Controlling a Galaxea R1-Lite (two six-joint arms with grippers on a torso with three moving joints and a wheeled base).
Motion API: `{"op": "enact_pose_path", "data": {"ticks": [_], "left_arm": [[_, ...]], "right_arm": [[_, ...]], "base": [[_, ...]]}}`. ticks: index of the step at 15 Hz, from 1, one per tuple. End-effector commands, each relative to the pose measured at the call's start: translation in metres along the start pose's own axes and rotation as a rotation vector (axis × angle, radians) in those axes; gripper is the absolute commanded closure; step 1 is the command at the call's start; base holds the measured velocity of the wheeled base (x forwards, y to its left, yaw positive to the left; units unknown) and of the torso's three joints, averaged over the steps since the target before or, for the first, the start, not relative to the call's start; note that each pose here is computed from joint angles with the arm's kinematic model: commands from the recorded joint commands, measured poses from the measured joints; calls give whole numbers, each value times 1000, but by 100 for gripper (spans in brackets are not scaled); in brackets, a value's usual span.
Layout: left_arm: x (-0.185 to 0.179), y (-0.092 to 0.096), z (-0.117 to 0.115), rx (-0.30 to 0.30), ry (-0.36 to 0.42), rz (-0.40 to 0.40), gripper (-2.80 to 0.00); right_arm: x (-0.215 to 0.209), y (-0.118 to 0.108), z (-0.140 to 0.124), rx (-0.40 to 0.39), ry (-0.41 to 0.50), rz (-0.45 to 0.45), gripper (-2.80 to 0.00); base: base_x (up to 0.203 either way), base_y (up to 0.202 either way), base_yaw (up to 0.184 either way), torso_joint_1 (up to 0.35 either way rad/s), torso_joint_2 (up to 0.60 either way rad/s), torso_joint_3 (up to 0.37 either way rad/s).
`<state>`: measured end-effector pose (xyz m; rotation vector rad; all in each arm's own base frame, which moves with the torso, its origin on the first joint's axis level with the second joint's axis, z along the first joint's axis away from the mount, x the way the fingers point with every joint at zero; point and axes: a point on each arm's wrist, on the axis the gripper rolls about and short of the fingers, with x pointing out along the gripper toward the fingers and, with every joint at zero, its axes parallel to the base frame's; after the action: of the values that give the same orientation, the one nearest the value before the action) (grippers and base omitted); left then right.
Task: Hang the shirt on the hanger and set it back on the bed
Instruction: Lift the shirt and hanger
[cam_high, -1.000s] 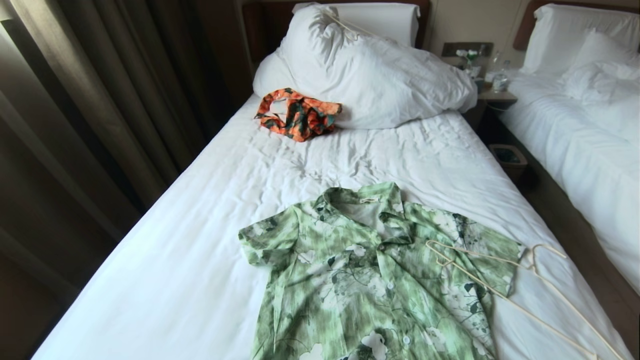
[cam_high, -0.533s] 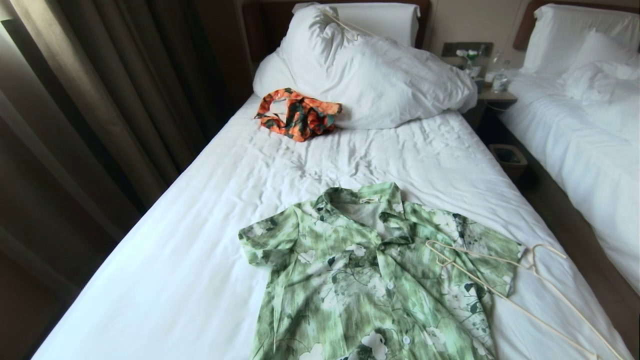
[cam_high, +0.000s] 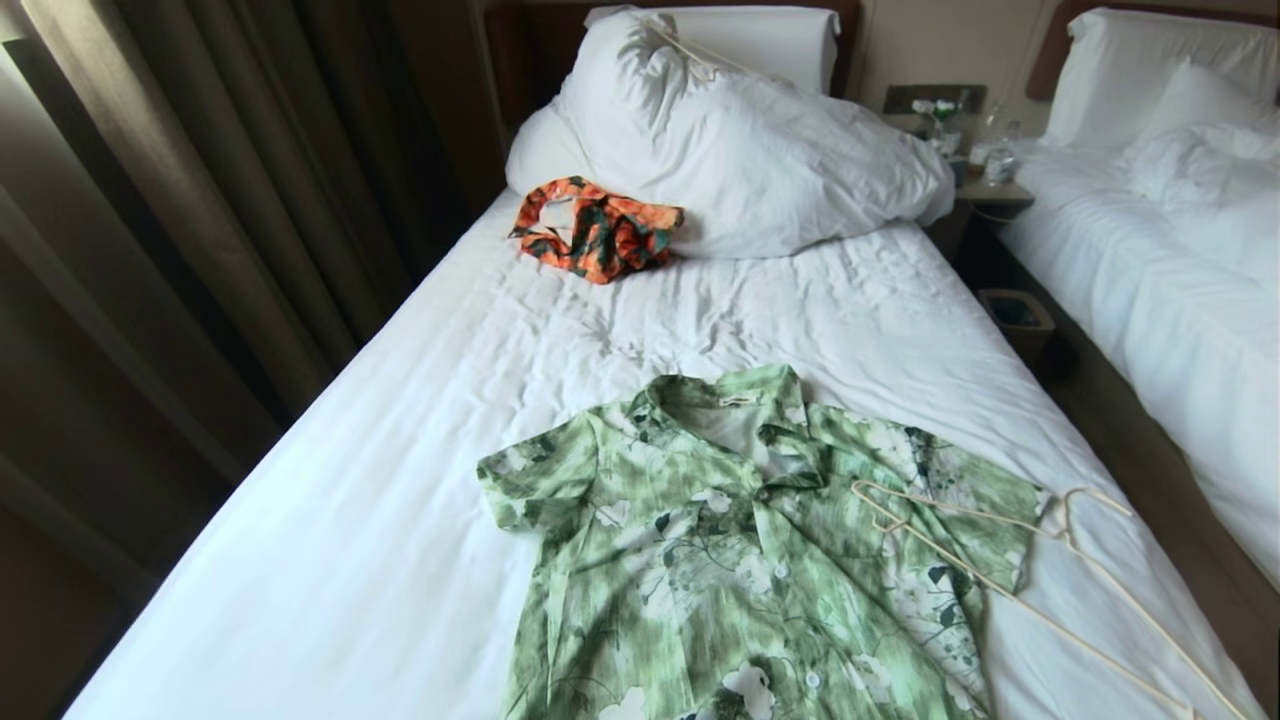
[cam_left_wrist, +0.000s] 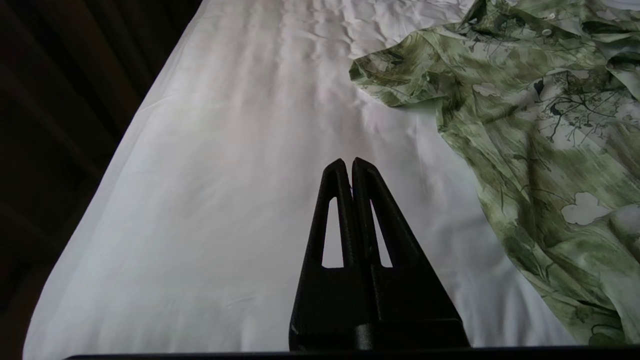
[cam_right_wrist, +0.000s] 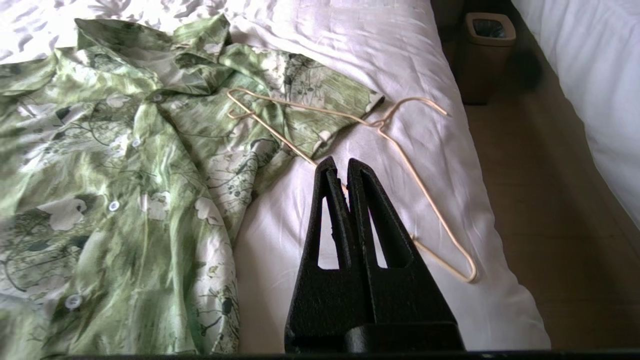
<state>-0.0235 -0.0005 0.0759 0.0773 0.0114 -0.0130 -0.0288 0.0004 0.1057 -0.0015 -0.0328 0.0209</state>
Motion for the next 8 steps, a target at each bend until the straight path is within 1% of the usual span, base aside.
{"op": "enact_pose_path", "data": {"ticks": [1,3,5,6,8], "left_arm": [[0,0,0,1,-2,0,0],[0,0,0,1,-1,0,0],[0,0,0,1,-3,0,0],[0,0,0,1,-1,0,0],[0,0,0,1,-1,0,0]], "right_arm": [[12,0,34,3,66,18,0],[29,0,57,9,129,31,0],[54,0,82,40,192,37,0],[69,0,95,68,220,36,0],[105,-1,119,152,277,25,0]], "base": [[0,0,0,0,0,0],[0,0,0,0,0,0],[0,0,0,0,0,0],[0,0,0,0,0,0],[0,0,0,0,0,0]]}}
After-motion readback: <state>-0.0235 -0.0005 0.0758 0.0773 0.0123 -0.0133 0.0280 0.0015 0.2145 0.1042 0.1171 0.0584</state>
